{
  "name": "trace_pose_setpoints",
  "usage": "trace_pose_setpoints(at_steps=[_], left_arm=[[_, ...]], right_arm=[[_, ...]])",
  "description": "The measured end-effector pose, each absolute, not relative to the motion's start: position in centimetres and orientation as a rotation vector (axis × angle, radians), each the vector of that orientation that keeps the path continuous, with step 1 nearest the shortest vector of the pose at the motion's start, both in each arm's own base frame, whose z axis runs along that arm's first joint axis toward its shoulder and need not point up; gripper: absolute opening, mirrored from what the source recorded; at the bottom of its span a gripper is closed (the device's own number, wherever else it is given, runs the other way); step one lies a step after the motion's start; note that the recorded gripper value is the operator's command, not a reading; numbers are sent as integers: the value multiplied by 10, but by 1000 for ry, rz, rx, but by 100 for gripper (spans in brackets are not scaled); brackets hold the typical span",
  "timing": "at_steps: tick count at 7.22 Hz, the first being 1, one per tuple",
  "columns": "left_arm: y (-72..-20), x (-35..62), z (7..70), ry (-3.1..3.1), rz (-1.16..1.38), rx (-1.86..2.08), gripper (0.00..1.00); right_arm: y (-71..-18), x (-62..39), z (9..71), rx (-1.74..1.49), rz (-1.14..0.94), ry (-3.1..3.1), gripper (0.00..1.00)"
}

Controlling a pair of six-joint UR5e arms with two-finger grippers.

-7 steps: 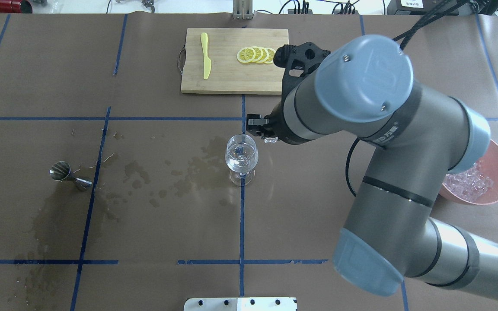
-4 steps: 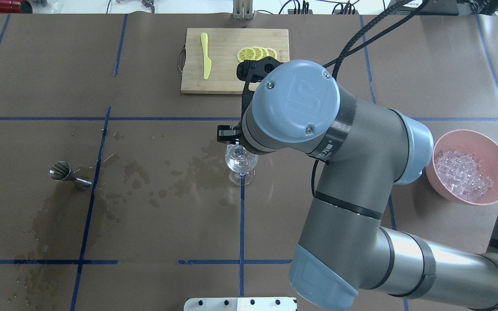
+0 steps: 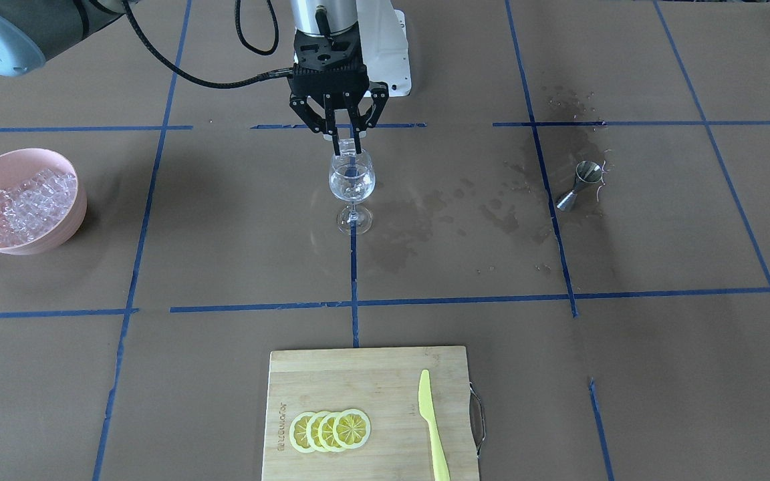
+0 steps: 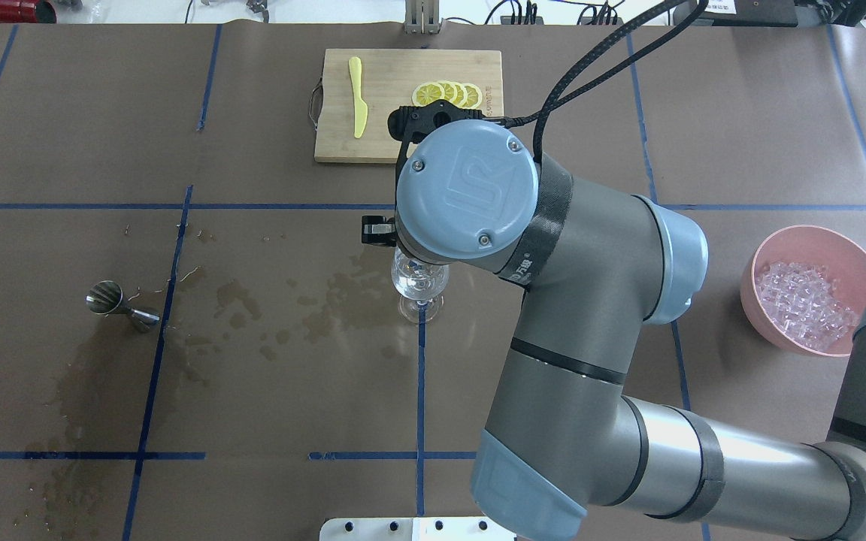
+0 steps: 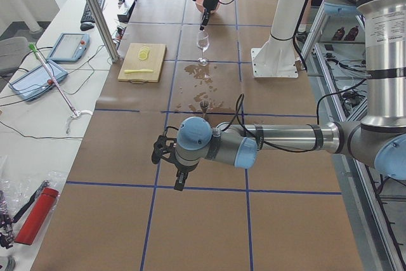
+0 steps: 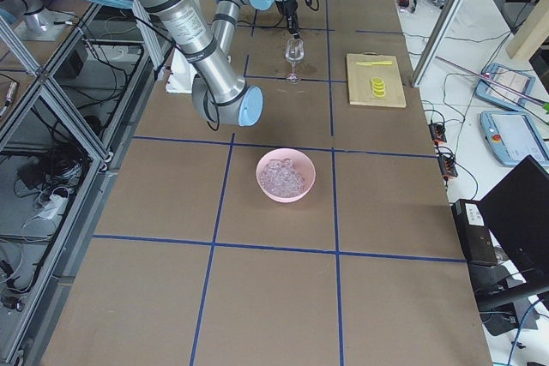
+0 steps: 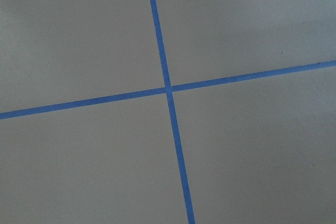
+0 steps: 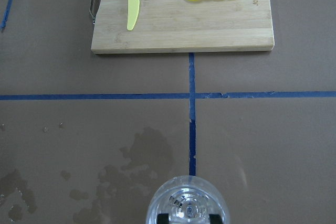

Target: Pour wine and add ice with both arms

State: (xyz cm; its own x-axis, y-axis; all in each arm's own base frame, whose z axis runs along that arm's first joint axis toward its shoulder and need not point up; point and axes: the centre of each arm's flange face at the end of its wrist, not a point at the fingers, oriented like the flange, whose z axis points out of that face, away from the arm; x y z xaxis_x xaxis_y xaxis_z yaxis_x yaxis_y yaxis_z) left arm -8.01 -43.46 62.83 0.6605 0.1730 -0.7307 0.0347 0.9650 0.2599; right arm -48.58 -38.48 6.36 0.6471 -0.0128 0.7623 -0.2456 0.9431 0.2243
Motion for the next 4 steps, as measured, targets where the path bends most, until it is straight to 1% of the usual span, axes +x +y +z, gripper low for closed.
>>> trace_pose_setpoints(at_steps=[1, 2, 3, 4], left_arm=[[-434, -80, 629, 848, 79, 261, 100], [-434, -80, 629, 848, 79, 261, 100], [-434, -80, 629, 848, 79, 260, 100], [-434, -80, 629, 848, 78, 259, 100]], right_arm=[[-382, -490, 64, 328, 131, -855, 1], [-379, -493, 67, 329, 128, -849, 36], [-378, -496, 70, 328, 125, -843, 97], [-377, -497, 71, 334, 128, -837, 99]])
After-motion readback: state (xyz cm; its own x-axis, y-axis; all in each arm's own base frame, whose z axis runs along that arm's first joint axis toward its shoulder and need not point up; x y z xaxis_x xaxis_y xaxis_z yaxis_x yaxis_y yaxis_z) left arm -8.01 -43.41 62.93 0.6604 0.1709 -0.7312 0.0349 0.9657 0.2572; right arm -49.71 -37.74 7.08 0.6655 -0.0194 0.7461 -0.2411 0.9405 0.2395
